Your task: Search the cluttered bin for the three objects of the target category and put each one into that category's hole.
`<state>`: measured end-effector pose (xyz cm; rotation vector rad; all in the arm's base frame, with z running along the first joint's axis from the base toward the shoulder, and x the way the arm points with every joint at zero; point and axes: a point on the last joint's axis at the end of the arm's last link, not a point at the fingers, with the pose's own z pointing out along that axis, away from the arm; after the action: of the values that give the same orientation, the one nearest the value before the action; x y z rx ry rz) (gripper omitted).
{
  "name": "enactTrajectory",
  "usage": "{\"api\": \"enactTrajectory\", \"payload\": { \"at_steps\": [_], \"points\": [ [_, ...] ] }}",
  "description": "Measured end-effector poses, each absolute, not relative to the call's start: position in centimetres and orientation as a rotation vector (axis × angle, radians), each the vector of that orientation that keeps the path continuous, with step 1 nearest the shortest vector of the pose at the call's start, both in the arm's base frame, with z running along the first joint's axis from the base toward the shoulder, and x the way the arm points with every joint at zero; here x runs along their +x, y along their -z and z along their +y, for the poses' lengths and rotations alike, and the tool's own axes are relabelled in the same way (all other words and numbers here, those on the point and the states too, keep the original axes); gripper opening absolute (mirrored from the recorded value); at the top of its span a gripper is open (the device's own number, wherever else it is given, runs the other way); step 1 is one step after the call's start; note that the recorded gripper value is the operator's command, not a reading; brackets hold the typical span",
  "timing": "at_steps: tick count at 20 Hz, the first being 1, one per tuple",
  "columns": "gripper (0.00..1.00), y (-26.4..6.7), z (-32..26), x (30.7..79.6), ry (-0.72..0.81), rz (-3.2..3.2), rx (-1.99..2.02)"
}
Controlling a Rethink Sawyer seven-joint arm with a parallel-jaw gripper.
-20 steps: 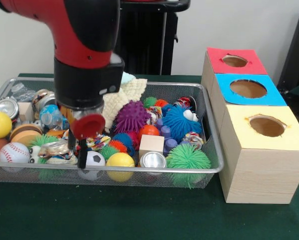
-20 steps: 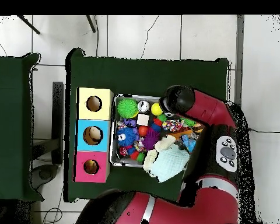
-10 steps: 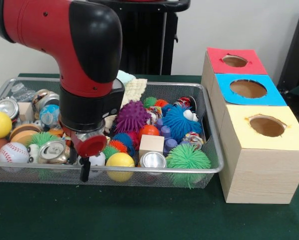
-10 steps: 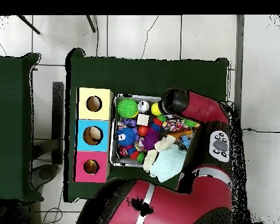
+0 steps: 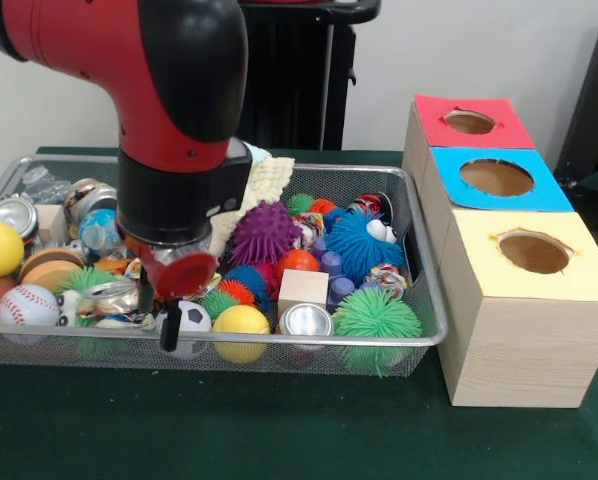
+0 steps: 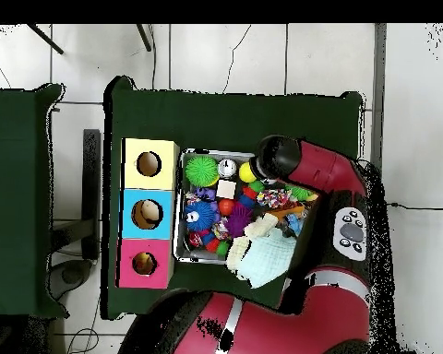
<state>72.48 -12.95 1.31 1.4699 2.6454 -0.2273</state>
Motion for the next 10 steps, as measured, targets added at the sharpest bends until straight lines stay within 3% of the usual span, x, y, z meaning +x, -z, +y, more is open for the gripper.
{"api": "enactTrajectory", "payload": {
  "at_steps": [10],
  "points": [
    [1.00, -5.9, -12.9, 72.1, 0.214, 2.622, 1.481]
  ]
}}
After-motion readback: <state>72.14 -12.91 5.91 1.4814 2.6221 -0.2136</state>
